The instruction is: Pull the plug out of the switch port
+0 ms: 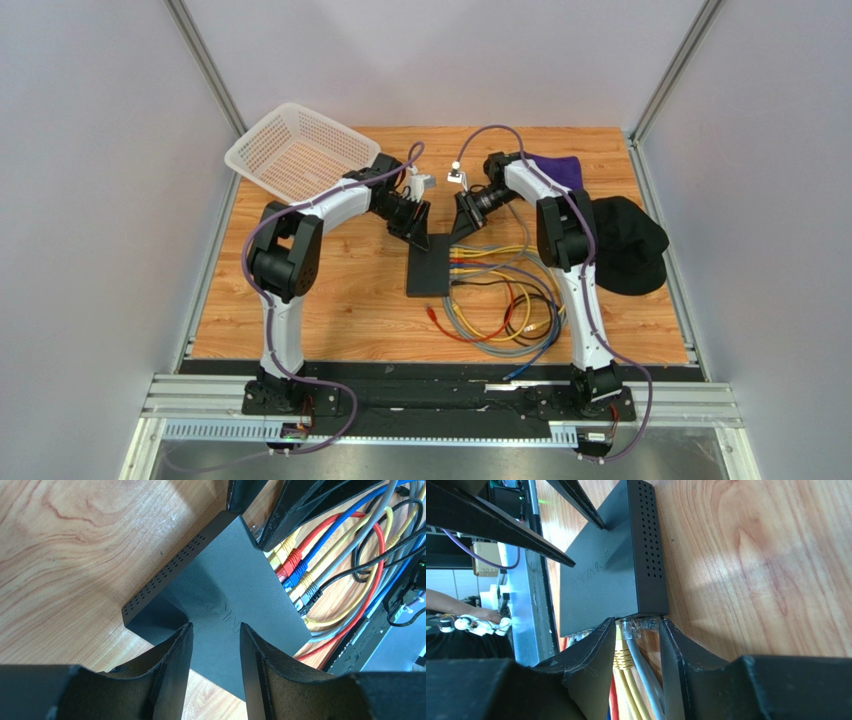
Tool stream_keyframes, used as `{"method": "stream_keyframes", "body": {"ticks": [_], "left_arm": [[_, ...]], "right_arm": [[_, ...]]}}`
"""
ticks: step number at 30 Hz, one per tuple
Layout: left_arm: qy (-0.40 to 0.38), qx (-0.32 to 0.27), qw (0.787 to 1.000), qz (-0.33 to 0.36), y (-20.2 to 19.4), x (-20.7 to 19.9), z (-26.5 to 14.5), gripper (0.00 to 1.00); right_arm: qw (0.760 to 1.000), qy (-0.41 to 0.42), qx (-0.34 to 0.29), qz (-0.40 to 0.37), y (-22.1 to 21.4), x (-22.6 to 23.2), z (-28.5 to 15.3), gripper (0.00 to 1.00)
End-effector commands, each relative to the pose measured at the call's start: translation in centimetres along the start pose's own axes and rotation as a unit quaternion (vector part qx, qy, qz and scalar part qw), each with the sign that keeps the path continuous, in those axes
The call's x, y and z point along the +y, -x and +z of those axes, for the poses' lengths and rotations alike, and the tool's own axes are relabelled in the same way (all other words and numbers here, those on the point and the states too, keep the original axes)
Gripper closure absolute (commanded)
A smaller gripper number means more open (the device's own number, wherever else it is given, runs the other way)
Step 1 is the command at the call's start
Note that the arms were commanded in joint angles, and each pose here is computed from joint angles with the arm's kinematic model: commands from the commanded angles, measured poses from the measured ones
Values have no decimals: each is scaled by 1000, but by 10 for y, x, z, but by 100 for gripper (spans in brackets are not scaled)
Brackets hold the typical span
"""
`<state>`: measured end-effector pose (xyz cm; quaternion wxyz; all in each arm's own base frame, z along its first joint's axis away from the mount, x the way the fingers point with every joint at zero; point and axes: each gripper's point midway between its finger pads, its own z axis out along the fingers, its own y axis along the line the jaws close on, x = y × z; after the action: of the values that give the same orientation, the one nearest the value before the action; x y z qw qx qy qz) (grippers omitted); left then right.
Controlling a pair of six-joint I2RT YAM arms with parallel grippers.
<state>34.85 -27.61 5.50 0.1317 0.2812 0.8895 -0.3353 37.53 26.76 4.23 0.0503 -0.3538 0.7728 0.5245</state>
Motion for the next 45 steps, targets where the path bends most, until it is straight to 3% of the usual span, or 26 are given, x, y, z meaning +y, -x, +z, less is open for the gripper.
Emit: {"method": "stream_keyframes", "body": {"ticks": [1, 6, 9, 16, 30, 45], "left_arm": [[31, 55, 998, -4, -35, 24, 24, 49], [30, 54, 998, -7, -34, 24, 25, 49], [26, 52, 998, -8, -32, 22, 25, 49], [26, 52, 998, -5, -31, 22, 27, 49], [28, 54, 998, 5, -31, 21, 27, 48], [26, 57, 998, 1, -31, 19, 29, 48]], "right_arm": [[999, 15, -25, 40, 20, 19, -12, 60], [998, -21, -59, -2, 39, 39, -55, 60], [999, -14, -43, -14, 21, 47, -47, 60], [999, 31, -12, 38, -11, 42, -14, 61], [998, 12, -52, 28, 22, 18, -17, 60], [997, -20, -34, 63, 6, -9, -7, 60]]}}
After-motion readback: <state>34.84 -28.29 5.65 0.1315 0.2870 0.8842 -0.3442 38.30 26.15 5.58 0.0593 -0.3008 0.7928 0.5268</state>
